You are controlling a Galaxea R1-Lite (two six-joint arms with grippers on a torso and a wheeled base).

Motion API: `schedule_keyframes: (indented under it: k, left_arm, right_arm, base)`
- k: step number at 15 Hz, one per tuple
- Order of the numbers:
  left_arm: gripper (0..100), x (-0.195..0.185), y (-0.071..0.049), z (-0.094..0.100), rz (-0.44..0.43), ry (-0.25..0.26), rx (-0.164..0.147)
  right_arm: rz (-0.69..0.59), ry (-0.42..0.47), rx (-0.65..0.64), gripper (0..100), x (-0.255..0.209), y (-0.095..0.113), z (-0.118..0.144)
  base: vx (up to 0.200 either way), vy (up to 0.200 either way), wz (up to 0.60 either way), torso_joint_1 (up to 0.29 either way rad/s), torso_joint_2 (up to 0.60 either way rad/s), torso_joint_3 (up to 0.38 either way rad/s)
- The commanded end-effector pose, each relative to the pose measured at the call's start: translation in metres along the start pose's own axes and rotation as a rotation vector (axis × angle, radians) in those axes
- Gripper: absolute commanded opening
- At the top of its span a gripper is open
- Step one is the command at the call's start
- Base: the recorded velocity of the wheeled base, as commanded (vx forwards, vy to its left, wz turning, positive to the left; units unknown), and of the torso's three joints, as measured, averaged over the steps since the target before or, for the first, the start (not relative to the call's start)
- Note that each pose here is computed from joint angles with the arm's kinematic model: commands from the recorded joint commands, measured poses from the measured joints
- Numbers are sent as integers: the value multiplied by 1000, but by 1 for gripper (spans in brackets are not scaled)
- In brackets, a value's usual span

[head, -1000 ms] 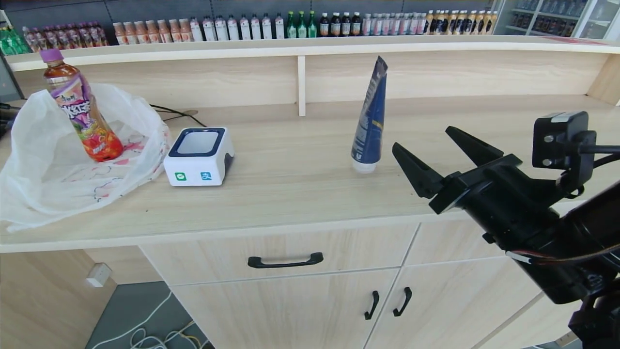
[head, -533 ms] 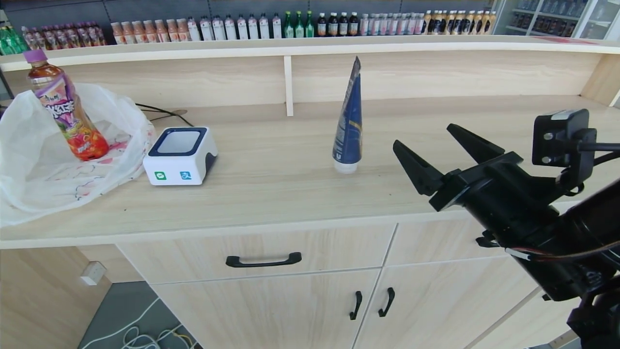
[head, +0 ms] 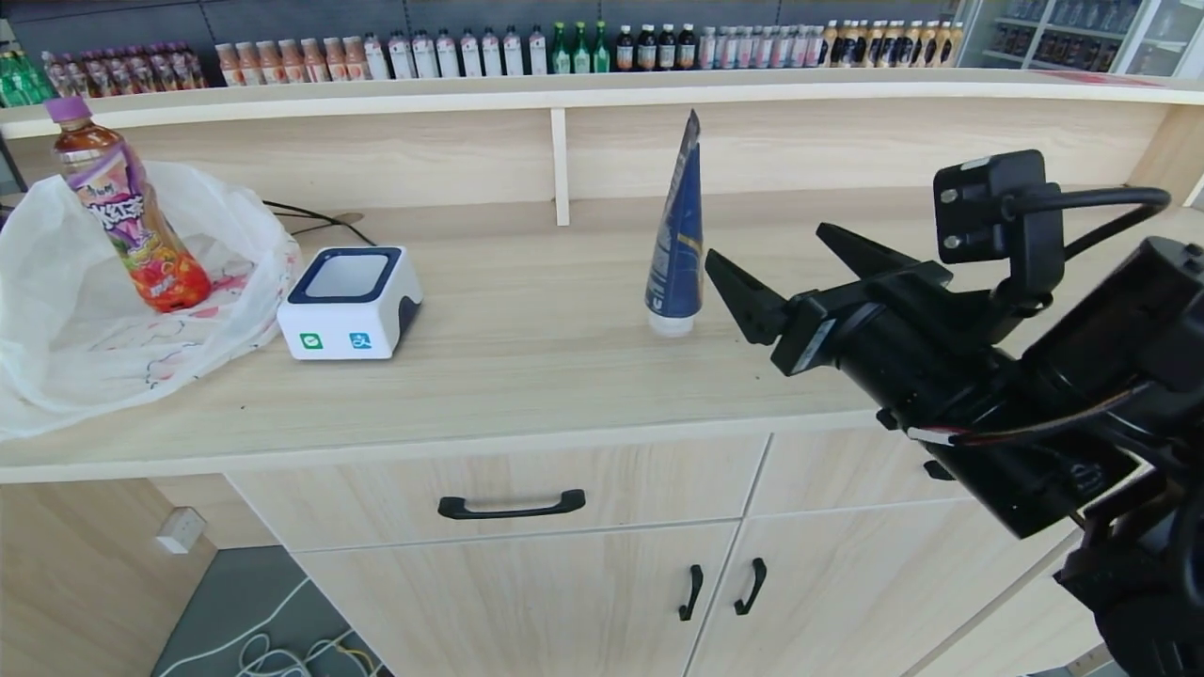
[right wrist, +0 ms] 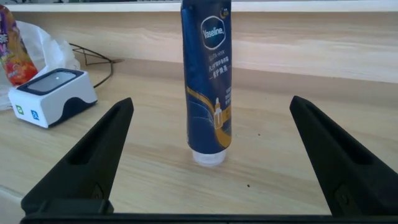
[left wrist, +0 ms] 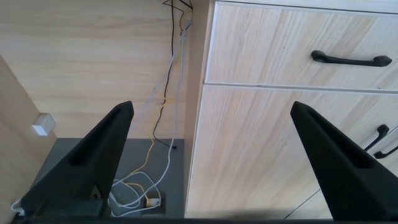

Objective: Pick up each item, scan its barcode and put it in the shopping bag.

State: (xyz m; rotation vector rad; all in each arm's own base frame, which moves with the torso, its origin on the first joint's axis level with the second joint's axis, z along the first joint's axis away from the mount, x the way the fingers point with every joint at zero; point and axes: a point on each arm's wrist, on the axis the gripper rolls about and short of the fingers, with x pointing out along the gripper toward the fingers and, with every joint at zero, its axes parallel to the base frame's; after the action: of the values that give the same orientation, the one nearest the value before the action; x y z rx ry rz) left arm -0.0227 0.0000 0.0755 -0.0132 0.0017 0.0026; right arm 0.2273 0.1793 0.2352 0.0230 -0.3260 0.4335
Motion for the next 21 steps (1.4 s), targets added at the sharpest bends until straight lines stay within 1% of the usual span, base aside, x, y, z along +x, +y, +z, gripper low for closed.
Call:
schedule_keyframes:
  k: [1, 6, 11, 12, 14, 16, 21]
  left_arm:
    - [100, 0, 0, 0, 1, 0, -1]
    - [100, 0, 0, 0, 1, 0, -1]
    - [100, 0, 0, 0, 1, 0, -1]
    - [100, 0, 0, 0, 1, 0, -1]
    - [100, 0, 0, 0, 1, 0, -1]
    - [100, 0, 0, 0, 1, 0, -1]
    - [100, 0, 0, 0, 1, 1, -1]
  right_arm:
    - [-3, -16, 6, 100, 11, 2, 12]
    - [-56, 57, 8, 100, 32, 4, 24]
    - [-86, 41, 15, 100, 76, 13, 30]
    - [-83, 48, 13, 100, 82, 15, 30]
    - [-87, 35, 18, 100, 92, 20, 32]
    - [-90, 24, 21, 100, 97, 23, 32]
    - [-98, 38, 22, 100, 103, 31, 24]
  base:
    - [0, 0, 0, 0, 0, 0]
    - [0, 0, 0, 0, 0, 0]
    - [0, 0, 0, 0, 0, 0]
    - [0, 0, 0, 0, 0, 0]
    - [0, 0, 0, 0, 0, 0]
    - [0, 0, 0, 0, 0, 0]
    - [0, 0, 0, 0, 0, 0]
